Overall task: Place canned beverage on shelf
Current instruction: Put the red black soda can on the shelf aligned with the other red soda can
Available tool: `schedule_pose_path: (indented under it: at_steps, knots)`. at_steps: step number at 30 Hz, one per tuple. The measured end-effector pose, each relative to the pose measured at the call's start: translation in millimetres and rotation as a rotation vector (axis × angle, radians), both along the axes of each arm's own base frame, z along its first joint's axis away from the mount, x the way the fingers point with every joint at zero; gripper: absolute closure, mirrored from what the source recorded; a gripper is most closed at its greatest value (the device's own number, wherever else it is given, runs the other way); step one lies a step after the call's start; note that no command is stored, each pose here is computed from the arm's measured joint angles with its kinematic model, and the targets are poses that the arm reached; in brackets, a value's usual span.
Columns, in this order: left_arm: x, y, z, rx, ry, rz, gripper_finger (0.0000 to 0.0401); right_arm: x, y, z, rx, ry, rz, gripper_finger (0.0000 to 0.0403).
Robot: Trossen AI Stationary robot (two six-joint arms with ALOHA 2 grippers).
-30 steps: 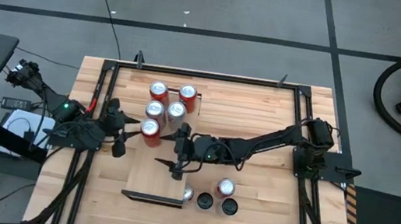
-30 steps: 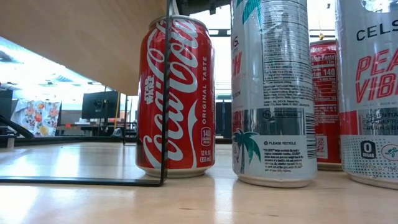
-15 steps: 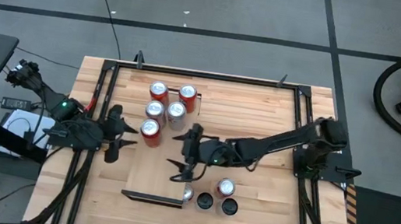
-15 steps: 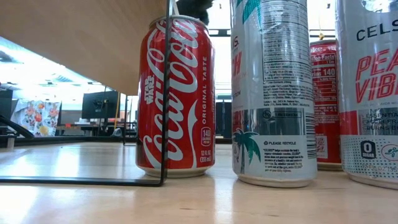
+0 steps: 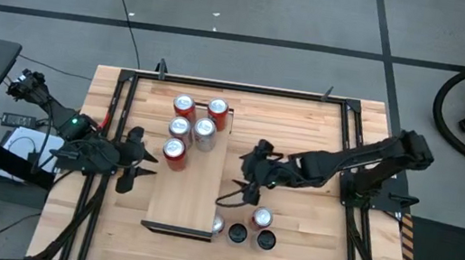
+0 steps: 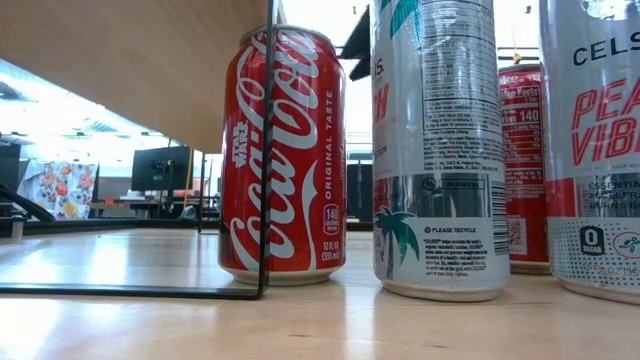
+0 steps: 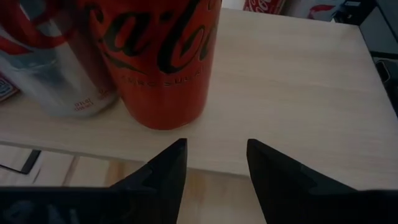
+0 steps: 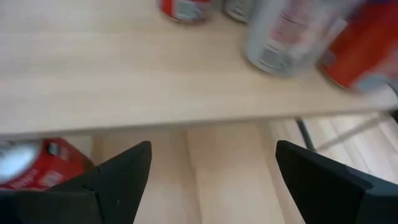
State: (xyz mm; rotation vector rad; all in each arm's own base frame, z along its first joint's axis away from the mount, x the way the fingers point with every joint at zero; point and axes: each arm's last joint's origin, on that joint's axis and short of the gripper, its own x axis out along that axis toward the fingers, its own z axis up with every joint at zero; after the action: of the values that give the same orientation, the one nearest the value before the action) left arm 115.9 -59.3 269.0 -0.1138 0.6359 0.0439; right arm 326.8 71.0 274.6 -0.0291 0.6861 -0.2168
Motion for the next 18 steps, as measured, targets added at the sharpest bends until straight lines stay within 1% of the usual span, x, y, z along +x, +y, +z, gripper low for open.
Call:
schedule_pose_path:
  at_steps: [5, 9, 11, 16, 18]
  knots:
    - [0, 0, 0, 0.001, 0.001, 0.0, 0.0223, -28, -9, -13, -0.031, 0.0, -0.05, 0.0049]
    - [0, 0, 0, 0.001, 0.0, 0.0, 0.0223, -48, -18, -23, -0.026, -0.002, -0.07, 0.0047]
    - [0, 0, 0, 0.001, 0.0, 0.0, 0.0223, -57, -24, -29, -0.017, 0.011, -0.084, 0.0041]
    - [0, 0, 0, 0.002, -0.001, 0.002, 0.0223, -76, -36, -42, 0.011, 0.033, -0.108, 0.001]
    - [0, 0, 0, 0.0, -0.002, 0.003, 0.0223, -81, -40, -50, 0.017, 0.044, -0.119, 0.0005]
